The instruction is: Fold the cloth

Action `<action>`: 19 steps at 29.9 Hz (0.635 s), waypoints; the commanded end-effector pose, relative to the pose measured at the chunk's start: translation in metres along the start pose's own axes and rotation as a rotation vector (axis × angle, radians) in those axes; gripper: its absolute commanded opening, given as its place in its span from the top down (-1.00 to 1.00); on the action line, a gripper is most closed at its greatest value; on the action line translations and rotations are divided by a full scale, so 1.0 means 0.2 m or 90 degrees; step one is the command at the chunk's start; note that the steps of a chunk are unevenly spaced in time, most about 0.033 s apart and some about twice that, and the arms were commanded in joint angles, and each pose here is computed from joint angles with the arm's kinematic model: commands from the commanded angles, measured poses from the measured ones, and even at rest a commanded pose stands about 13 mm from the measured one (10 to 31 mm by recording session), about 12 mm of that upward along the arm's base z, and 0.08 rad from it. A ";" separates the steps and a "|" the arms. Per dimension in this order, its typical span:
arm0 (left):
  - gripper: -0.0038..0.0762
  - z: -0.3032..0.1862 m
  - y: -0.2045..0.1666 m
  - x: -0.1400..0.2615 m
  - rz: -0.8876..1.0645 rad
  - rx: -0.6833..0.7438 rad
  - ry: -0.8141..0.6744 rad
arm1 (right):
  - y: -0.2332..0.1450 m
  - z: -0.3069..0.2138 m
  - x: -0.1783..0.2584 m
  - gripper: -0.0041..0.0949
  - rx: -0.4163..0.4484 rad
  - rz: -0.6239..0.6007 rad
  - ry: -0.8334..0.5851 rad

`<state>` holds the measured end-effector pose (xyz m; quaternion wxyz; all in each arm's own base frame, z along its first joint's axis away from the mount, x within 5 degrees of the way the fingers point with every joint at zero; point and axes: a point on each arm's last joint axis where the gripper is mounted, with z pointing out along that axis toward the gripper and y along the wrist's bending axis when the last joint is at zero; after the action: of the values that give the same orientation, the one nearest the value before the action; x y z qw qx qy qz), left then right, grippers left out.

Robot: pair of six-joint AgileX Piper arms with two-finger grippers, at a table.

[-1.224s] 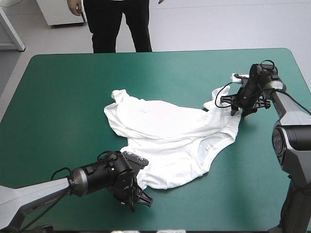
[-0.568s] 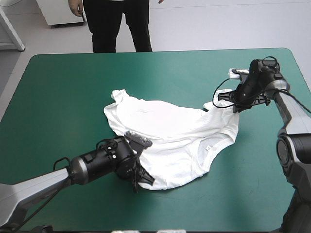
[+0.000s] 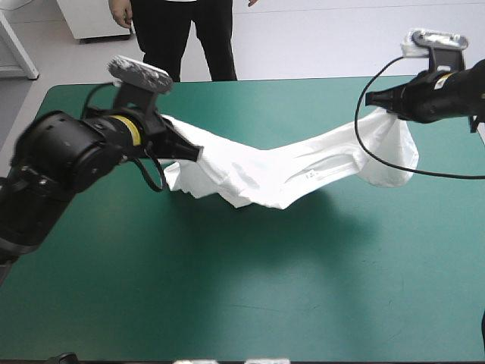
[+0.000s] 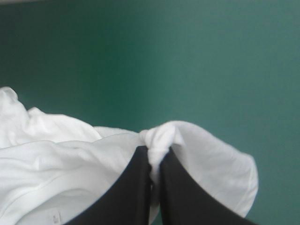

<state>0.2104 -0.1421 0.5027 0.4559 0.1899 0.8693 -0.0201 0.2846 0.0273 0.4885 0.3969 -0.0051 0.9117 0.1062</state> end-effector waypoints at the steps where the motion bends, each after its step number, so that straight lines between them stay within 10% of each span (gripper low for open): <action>1: 0.93 -0.33 0.16 -0.11 -0.026 -0.038 -0.131 | 0.08 -0.35 -0.07 0.95 -0.029 -0.029 -0.146; 19: 0.93 -1.09 0.35 -0.31 -0.085 0.048 -0.667 | 0.27 -1.36 -0.02 0.95 -0.108 -0.152 -0.610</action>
<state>0.1179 -0.0646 0.6678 0.7643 0.1239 0.6164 -0.1433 0.1124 0.0278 0.6686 0.7371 -0.0859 0.6582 0.1268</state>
